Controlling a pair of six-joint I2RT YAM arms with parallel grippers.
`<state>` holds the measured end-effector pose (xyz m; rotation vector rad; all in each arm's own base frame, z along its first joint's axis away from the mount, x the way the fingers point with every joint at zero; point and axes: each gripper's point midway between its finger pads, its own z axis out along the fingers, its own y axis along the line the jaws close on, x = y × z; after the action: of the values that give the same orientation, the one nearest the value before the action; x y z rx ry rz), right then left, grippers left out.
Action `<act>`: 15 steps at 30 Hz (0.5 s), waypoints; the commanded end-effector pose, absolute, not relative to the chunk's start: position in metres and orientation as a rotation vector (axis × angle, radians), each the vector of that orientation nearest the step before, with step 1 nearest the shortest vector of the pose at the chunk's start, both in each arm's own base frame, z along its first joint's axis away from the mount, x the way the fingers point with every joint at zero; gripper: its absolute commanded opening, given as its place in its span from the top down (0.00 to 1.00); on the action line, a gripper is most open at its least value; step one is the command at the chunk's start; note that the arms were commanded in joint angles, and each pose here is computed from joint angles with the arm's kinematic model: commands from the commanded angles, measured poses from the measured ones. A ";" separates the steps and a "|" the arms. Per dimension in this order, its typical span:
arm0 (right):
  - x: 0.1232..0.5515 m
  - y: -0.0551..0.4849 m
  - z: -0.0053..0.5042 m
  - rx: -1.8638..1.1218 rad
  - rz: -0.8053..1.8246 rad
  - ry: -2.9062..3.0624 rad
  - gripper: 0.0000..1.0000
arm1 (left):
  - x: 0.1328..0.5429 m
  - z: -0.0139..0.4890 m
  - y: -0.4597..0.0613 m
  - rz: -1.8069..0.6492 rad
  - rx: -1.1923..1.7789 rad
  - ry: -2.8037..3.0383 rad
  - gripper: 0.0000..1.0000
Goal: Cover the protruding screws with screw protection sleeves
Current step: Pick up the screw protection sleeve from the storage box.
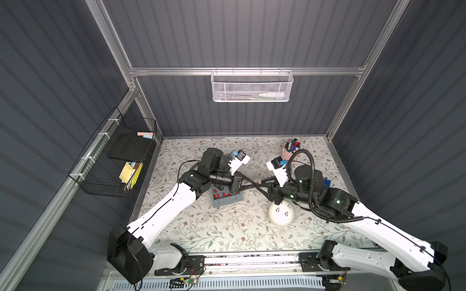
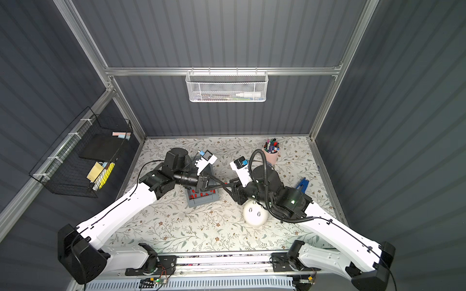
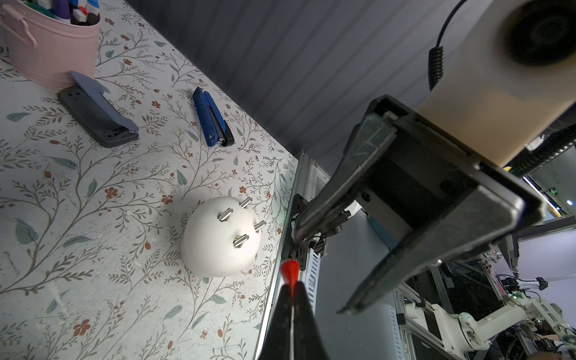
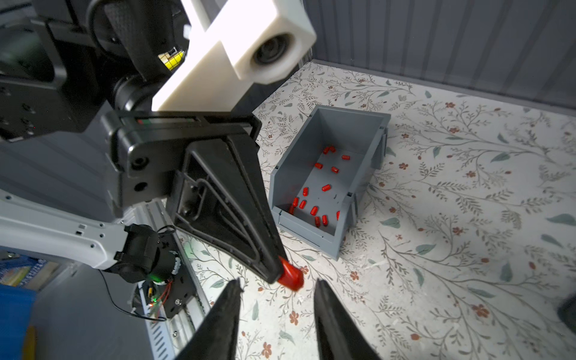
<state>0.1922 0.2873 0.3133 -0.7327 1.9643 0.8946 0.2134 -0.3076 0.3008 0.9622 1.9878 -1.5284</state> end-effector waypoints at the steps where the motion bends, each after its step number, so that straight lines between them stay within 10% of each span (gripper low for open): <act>1: 0.188 0.287 0.345 -0.718 0.943 1.868 0.48 | 0.207 0.310 -0.304 -1.501 0.994 1.921 1.00; 8: 0.177 0.270 0.387 -0.672 0.991 1.736 0.41 | 0.205 0.325 -0.299 -1.445 0.992 1.859 1.00; 15: 0.166 0.256 0.431 -0.618 1.062 1.513 0.56 | 0.201 0.357 -0.297 -1.460 0.981 1.727 1.00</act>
<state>0.1697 0.2569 0.4067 -0.6358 1.6289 1.0157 0.2032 -0.2973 0.3389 0.9782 1.8139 -1.4632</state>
